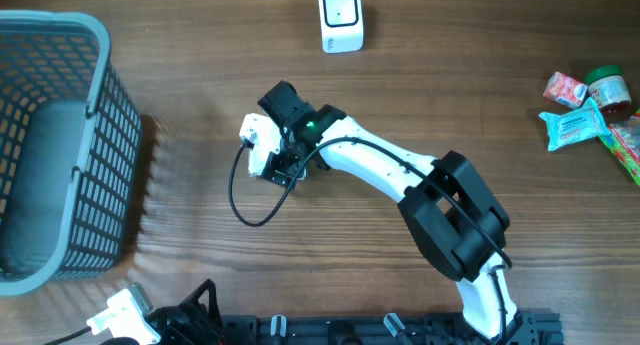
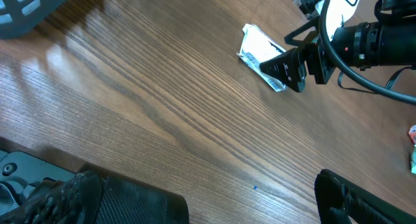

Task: Scan the item barcode
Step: 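Reach right gripper to white packet and grasp it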

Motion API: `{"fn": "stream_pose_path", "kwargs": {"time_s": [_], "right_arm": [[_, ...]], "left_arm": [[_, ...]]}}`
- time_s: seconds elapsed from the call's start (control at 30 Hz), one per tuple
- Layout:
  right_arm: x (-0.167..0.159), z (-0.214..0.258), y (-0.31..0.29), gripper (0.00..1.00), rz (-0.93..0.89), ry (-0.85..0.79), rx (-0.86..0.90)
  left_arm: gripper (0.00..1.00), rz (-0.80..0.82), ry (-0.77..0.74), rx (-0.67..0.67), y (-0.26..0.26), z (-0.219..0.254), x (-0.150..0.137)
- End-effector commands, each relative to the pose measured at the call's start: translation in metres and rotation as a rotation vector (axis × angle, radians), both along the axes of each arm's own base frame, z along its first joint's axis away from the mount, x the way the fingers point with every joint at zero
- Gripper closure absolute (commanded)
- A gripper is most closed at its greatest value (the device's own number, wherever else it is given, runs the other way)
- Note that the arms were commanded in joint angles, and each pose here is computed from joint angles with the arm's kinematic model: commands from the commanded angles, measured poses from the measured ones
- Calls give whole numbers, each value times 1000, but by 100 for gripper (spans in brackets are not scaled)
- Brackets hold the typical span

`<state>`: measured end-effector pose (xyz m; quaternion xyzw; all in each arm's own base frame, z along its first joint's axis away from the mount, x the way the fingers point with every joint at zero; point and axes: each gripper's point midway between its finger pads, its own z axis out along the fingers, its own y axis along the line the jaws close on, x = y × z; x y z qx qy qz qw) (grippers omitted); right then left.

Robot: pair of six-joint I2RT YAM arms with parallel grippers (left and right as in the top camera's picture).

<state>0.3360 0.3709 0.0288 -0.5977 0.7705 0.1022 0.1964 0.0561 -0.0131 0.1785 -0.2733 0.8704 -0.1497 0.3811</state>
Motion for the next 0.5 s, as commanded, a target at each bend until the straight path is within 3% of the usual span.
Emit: {"fn": "stream_pose_path", "kwargs": {"time_s": [0.0, 0.2, 0.47], "right_arm": [[-20, -3, 16, 0, 100, 68, 67], [-8, -41, 6, 0, 89, 32, -25], [-2, -43, 4, 3, 94, -1, -43]], "left_arm": [[0, -7, 11, -11, -2, -3, -2], [0, -7, 11, -11, -2, -3, -2], [0, -7, 11, -11, -2, -3, -2]]}}
